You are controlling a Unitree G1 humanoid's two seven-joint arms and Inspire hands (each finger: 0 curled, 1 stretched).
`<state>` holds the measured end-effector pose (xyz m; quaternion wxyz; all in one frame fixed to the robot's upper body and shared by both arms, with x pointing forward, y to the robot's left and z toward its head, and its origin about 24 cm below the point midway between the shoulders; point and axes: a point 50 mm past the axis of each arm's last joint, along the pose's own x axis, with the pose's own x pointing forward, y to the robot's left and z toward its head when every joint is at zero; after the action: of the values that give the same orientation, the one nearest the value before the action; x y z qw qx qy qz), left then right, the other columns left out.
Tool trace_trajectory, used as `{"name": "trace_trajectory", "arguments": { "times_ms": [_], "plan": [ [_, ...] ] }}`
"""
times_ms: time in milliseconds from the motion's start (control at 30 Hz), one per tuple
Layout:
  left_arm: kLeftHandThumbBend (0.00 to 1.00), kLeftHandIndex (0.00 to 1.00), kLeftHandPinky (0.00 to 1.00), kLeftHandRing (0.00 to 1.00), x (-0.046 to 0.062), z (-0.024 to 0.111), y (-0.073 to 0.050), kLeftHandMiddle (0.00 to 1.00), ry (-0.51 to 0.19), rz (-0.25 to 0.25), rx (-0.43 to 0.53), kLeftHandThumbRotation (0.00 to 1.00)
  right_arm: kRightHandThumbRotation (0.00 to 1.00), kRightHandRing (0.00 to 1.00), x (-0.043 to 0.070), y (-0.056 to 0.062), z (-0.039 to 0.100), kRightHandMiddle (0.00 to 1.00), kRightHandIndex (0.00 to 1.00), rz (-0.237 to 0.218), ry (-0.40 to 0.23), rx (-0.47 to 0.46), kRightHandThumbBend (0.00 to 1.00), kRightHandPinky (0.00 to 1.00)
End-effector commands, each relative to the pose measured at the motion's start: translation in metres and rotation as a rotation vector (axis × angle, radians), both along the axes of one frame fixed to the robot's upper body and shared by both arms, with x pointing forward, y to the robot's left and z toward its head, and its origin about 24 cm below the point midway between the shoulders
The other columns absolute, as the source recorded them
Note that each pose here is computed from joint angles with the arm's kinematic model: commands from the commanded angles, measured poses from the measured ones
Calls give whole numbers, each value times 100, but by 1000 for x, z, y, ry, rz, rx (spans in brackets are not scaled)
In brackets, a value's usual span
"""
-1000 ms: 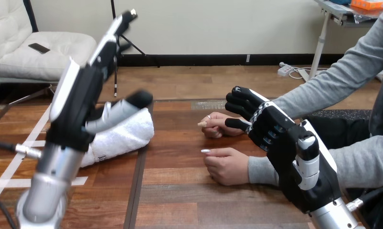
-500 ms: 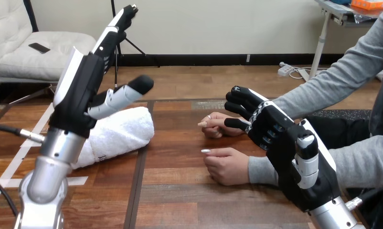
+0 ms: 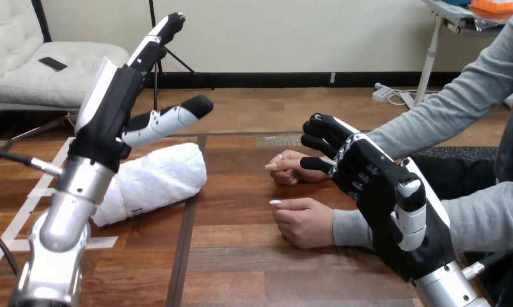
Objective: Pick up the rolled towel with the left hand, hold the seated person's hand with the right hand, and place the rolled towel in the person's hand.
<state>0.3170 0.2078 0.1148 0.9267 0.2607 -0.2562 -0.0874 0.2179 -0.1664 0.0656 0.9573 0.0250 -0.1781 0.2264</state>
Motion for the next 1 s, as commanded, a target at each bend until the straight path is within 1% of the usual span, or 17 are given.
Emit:
{"name": "trace_trajectory", "arguments": {
  "times_ms": [0,367,533,600,800,867,967],
  "plan": [
    [100,93,91,94,19,31,-2,94,-94,17,43,76,100,89,12,3,17,89,87,1,-96,20,100,82],
    [100,94,88,92,38,35,-2,94,-65,94,169,79,100,89,13,3,18,89,87,3,-107,17,100,81],
    [99,94,85,92,47,35,-2,94,-37,113,186,78,100,89,14,3,18,89,87,3,-107,18,100,81],
    [98,94,85,92,49,35,-2,94,-29,120,195,78,100,89,14,3,18,89,87,7,-105,21,100,81],
    [96,93,81,91,57,35,-2,94,-11,160,251,77,100,89,15,3,18,89,87,4,-110,19,100,81],
    [96,93,81,91,60,35,-1,94,-2,177,284,78,100,89,15,3,19,89,87,2,-111,19,100,81],
    [94,93,80,91,63,35,-1,94,9,190,307,78,100,89,15,2,19,89,87,2,-112,19,100,81]
  ]
}}
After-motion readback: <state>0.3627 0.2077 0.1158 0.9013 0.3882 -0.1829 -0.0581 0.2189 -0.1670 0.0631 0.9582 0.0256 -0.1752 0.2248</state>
